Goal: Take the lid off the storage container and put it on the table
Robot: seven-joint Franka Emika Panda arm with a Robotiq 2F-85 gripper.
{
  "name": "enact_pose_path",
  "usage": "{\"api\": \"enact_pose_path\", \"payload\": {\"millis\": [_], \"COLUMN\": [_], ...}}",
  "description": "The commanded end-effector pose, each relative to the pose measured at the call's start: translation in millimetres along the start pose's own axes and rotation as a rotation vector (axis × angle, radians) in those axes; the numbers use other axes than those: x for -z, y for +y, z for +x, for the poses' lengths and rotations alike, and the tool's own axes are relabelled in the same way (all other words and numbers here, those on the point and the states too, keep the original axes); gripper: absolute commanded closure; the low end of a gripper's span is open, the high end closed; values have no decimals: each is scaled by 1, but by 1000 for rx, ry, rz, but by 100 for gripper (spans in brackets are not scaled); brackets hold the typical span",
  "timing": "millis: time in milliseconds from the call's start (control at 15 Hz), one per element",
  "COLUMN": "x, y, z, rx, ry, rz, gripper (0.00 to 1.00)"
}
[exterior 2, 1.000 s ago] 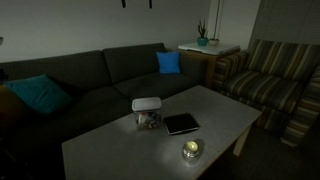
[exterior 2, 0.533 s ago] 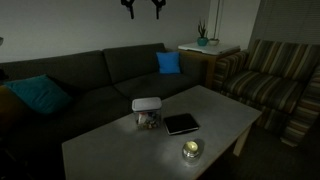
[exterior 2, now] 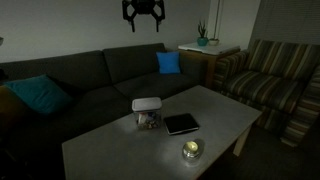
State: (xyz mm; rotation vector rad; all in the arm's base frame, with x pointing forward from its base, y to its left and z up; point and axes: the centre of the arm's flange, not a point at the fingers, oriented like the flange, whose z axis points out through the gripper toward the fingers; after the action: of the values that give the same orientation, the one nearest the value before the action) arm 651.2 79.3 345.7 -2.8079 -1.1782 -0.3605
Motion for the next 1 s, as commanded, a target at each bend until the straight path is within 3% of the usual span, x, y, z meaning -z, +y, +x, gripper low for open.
{"api": "enact_pose_path", "payload": {"millis": [0, 133, 200, 400, 667, 933], "x": [-49, -76, -56, -80, -83, -130], "y": [34, 42, 22, 31, 28, 40], "z": [12, 15, 1, 4, 9, 27], "rx": [18, 20, -2, -5, -4, 55], "ry": [-22, -31, -32, -31, -38, -28], "rz": [11, 54, 32, 50, 31, 70], "gripper": [0, 0, 0, 0, 0, 0]}}
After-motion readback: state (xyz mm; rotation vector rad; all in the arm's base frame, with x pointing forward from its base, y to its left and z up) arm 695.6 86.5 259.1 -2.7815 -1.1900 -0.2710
